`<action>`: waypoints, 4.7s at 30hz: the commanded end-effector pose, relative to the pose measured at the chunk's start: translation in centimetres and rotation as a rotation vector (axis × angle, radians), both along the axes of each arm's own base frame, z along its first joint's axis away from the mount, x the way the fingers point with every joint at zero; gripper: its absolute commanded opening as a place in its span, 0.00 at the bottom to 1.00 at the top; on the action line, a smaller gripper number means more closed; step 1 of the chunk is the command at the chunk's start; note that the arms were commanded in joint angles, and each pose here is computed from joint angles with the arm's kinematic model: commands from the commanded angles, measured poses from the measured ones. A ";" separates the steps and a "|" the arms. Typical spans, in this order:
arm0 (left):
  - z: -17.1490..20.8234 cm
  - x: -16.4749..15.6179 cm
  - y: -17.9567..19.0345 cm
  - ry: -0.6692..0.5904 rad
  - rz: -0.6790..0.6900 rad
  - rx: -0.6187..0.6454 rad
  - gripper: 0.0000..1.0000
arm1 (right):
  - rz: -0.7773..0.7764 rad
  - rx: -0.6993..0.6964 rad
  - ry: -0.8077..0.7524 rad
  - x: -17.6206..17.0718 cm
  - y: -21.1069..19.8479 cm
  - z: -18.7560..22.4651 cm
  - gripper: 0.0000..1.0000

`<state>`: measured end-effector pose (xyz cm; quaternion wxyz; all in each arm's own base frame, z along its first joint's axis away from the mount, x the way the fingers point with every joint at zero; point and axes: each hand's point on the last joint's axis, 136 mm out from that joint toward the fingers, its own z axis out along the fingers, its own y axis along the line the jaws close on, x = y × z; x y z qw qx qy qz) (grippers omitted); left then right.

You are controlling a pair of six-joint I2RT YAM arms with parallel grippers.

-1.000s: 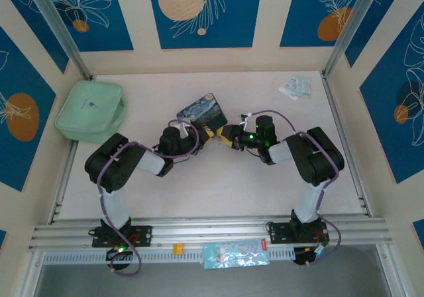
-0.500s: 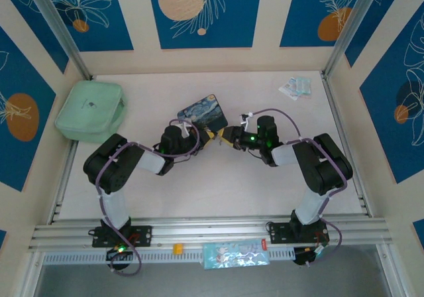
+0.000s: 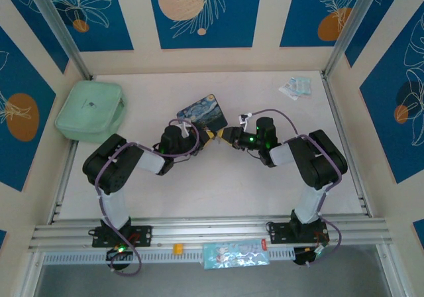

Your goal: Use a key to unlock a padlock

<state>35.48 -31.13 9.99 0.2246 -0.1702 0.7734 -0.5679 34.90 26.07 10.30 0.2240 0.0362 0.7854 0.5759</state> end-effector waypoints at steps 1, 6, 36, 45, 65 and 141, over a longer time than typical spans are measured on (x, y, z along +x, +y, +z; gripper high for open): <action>4.2 -0.1 -0.6 -0.084 -0.020 -0.093 0.00 | -0.024 -0.034 0.024 -0.3 -0.5 -1.4 0.38; 4.3 -0.2 -0.6 -0.086 -0.020 -0.091 0.00 | -0.033 -0.048 0.019 -0.4 -0.8 -1.4 0.38; 3.8 -1.0 -0.8 -0.076 -0.033 -0.078 0.00 | 0.008 0.093 0.009 0.0 1.5 0.5 0.15; 3.6 -0.8 -1.2 -0.083 -0.045 -0.081 0.00 | 0.014 0.131 0.054 -0.1 1.8 1.1 0.00; 8.4 -4.6 -2.7 -0.497 -0.304 -0.143 0.00 | -0.045 0.604 0.866 3.1 2.9 3.3 0.00; 0.7 -3.9 -0.9 -0.038 -0.156 -0.053 0.00 | 0.102 -0.106 -0.022 -3.5 0.0 0.5 0.30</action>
